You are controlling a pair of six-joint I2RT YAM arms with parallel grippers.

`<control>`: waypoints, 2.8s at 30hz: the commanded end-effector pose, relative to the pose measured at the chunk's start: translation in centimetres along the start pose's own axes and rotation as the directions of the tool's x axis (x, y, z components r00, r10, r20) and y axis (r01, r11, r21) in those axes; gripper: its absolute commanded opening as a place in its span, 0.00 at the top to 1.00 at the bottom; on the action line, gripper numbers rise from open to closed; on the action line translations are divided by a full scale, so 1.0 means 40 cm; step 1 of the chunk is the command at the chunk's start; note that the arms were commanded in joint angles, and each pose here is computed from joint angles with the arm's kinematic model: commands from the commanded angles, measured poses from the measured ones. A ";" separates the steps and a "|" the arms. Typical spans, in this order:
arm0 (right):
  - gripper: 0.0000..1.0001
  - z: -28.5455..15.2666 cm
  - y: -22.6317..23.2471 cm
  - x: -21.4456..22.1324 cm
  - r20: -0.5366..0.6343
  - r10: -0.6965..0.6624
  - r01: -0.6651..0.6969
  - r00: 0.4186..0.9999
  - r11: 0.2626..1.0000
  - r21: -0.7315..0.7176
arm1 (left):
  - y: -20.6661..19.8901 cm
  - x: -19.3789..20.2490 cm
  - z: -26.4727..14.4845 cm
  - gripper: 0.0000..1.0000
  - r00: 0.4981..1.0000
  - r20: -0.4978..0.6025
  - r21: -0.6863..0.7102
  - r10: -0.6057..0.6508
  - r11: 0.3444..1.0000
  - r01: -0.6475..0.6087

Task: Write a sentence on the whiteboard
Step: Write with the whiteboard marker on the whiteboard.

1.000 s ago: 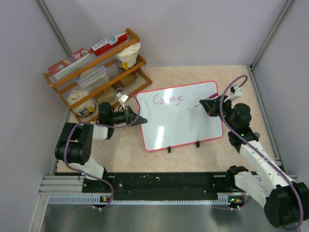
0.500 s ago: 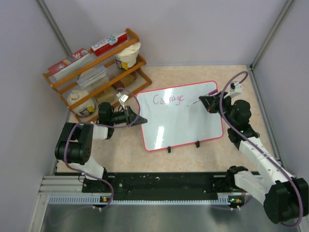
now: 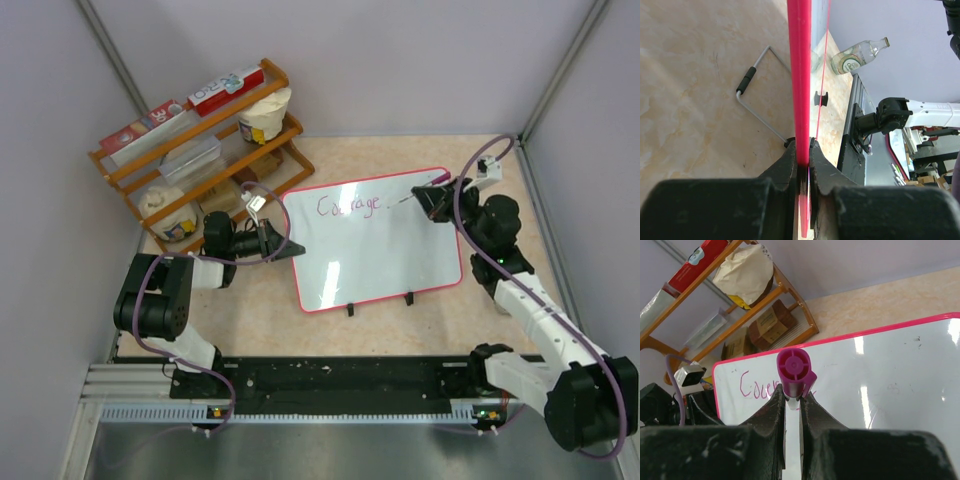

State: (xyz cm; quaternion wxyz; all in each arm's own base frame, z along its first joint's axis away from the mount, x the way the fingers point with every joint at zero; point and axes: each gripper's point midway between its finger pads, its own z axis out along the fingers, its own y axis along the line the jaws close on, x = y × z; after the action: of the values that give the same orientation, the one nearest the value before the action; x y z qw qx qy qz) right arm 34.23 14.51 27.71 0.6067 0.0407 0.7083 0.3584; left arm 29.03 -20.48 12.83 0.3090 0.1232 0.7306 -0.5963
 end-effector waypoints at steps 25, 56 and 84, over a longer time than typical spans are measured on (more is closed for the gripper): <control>1.00 0.117 -0.016 -0.112 0.113 -0.070 0.066 0.991 0.997 0.035 | 0.027 -0.043 0.006 1.00 0.994 0.057 -0.054 0.098 0.994 -0.095; 1.00 0.126 -0.089 -0.018 0.055 -0.073 0.068 0.996 0.993 0.094 | 0.024 -0.044 0.007 1.00 0.993 0.058 -0.047 0.098 0.994 -0.095; 1.00 0.108 -0.163 -0.008 0.058 -0.084 0.068 0.995 0.969 0.239 | 0.023 -0.043 0.008 1.00 0.994 0.058 -0.044 0.095 0.995 -0.092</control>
State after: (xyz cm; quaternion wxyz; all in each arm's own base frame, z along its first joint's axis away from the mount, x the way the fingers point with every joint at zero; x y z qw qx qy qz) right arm 40.69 12.36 25.23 0.6346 0.0888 0.7181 0.2717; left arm 28.99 -20.50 12.86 0.3030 0.1160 0.7320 -0.5991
